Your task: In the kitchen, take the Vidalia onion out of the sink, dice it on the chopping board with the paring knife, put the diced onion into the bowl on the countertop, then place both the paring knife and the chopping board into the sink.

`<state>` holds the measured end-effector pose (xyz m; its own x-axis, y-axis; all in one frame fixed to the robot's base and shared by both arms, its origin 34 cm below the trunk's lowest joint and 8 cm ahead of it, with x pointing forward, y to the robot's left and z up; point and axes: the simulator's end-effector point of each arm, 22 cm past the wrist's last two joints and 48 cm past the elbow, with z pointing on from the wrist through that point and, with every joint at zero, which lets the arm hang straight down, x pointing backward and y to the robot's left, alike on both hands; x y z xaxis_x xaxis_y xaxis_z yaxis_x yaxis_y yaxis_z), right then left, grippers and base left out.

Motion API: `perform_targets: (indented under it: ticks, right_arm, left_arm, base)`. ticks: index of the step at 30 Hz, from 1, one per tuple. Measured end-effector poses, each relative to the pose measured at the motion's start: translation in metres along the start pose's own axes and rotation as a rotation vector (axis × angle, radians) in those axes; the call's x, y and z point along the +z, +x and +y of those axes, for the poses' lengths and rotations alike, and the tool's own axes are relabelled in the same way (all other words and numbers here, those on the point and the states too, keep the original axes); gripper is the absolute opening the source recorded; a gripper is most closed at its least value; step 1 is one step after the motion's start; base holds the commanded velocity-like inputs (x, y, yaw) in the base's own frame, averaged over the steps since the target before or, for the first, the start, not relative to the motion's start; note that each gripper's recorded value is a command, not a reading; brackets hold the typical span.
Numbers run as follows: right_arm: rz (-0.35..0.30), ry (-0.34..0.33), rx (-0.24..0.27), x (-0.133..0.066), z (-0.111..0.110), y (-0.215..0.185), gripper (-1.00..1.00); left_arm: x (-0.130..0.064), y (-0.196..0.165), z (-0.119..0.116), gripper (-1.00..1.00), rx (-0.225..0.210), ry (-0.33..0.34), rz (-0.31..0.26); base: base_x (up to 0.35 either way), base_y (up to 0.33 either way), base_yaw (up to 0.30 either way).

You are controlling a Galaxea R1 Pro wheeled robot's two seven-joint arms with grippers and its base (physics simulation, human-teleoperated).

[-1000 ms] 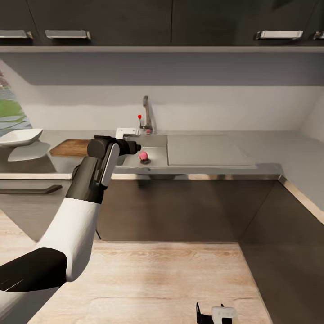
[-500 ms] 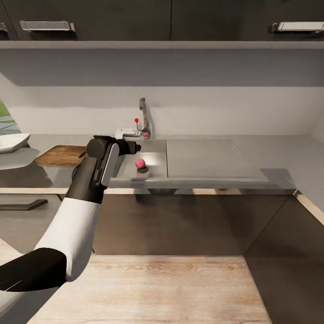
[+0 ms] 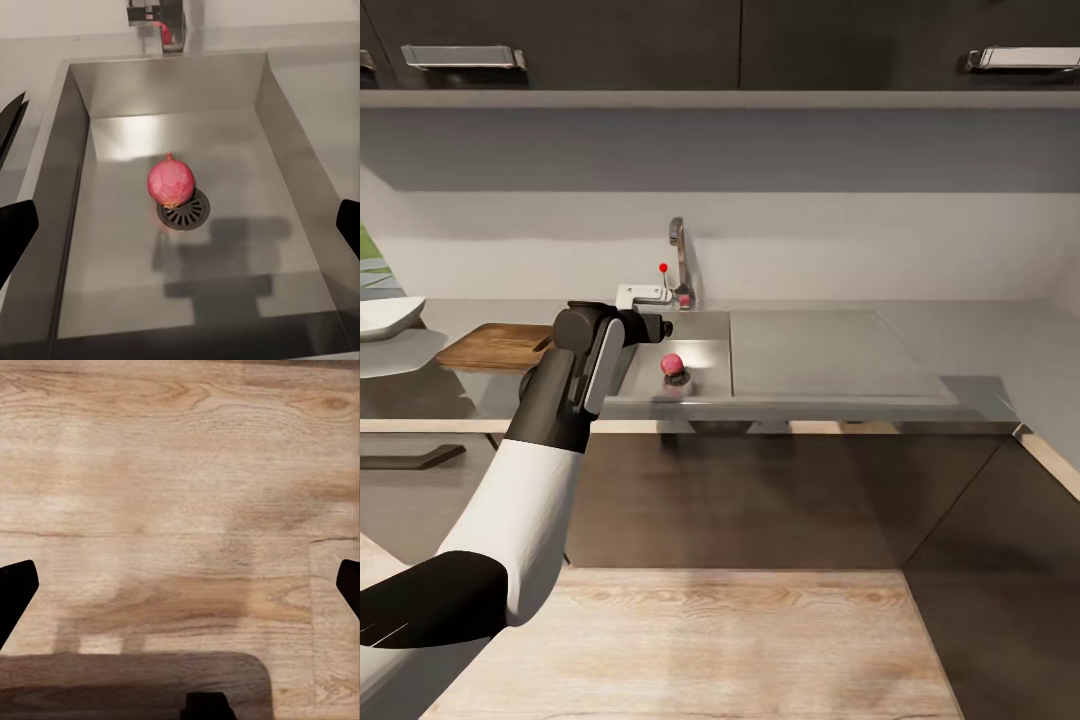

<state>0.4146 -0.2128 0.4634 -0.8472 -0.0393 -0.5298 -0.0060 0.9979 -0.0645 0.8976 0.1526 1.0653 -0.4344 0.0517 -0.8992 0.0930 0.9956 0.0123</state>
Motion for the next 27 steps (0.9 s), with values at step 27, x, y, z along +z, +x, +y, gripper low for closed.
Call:
perform_targets:
  ticks: [27]
  right_arm:
    - [0.067,-0.008,-0.006,-0.002,0.008,0.014,1.00]
  left_arm:
    - [0.003,0.007,0.001,1.00,0.001,-0.001,0.018]
  base:
    - [0.182,-0.050,0.000]
